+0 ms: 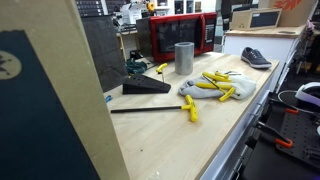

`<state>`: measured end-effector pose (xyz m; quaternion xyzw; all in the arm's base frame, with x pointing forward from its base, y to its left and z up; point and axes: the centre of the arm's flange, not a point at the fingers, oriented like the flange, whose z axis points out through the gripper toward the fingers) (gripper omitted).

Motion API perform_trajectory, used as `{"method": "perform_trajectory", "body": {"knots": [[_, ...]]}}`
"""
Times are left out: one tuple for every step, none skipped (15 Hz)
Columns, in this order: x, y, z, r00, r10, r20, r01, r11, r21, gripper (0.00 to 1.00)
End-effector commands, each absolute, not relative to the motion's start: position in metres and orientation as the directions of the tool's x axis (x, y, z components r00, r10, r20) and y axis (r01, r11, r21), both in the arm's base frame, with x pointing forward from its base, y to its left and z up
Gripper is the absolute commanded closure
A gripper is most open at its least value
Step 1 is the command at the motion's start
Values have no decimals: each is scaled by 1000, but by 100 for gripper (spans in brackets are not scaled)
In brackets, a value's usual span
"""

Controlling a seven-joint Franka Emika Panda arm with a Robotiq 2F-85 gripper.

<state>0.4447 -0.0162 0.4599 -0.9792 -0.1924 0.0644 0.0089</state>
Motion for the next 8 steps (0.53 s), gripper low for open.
{"method": "perform_trajectory", "body": {"knots": [[434, 2, 429, 932, 348, -97, 346, -937, -42, 0], [431, 9, 419, 933, 346, -94, 344, -938, -43, 0], [427, 15, 411, 935, 342, -93, 339, -940, -46, 0], [423, 21, 402, 937, 337, -88, 335, -941, -46, 0], [420, 26, 394, 941, 329, -82, 327, -944, -44, 0], [418, 30, 388, 943, 324, -81, 321, -946, -47, 0], [416, 32, 380, 946, 314, -81, 310, -949, -51, 0], [413, 33, 374, 948, 307, -86, 303, -951, -59, 0]]}}
